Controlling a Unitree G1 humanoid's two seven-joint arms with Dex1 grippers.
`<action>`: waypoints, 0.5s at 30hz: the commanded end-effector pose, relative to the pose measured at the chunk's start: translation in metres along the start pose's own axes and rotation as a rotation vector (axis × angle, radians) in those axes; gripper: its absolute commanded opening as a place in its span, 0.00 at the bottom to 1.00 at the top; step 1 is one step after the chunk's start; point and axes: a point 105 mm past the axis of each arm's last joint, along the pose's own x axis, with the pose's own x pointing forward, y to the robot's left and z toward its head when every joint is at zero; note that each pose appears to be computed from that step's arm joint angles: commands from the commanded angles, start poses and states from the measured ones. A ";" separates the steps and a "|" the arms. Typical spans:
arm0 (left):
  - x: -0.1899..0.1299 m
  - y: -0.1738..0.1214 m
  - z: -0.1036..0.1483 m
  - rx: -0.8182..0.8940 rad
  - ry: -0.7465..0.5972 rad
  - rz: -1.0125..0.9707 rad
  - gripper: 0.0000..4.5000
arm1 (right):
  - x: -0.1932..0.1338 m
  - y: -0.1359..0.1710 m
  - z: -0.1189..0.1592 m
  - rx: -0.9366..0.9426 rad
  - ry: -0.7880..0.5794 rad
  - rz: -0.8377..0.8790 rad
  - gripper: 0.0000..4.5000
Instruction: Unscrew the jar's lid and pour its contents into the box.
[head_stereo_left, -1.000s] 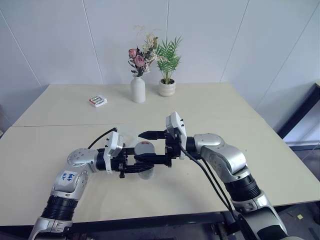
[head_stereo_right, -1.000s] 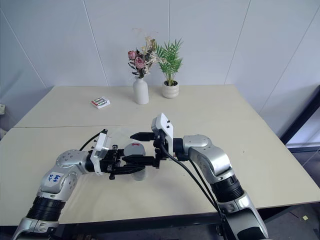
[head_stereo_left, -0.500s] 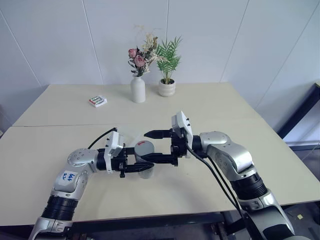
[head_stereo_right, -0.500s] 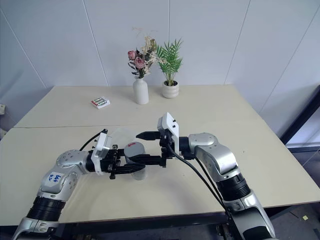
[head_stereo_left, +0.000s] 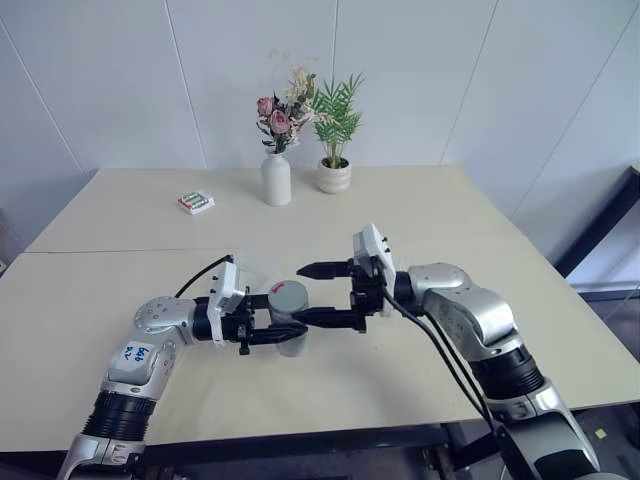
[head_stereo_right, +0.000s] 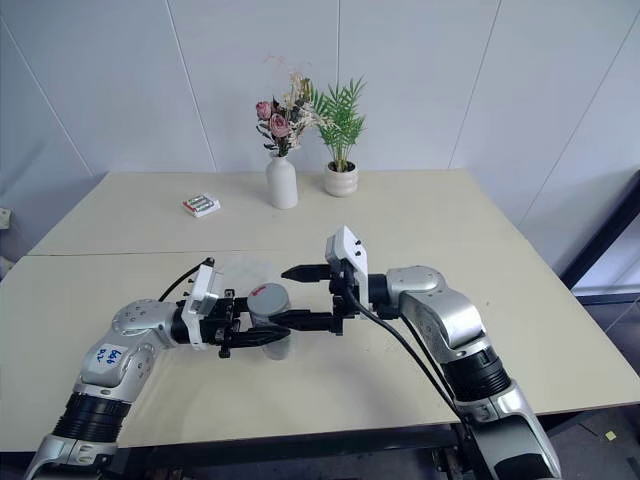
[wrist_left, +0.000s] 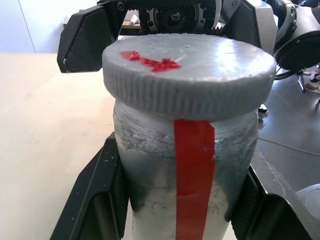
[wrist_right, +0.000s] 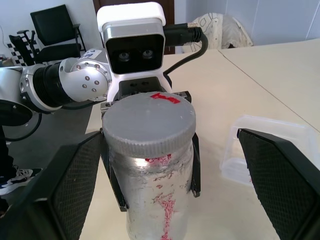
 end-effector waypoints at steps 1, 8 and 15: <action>0.004 -0.007 0.010 0.042 -0.024 -0.047 0.47 | -0.014 -0.011 0.009 -0.022 -0.026 -0.069 0.99; 0.004 -0.007 0.010 0.041 -0.025 -0.048 0.47 | -0.017 -0.012 0.009 -0.019 -0.027 -0.074 0.99; 0.004 -0.007 0.010 0.041 -0.023 -0.048 0.47 | -0.022 -0.007 0.007 0.003 -0.017 -0.032 0.99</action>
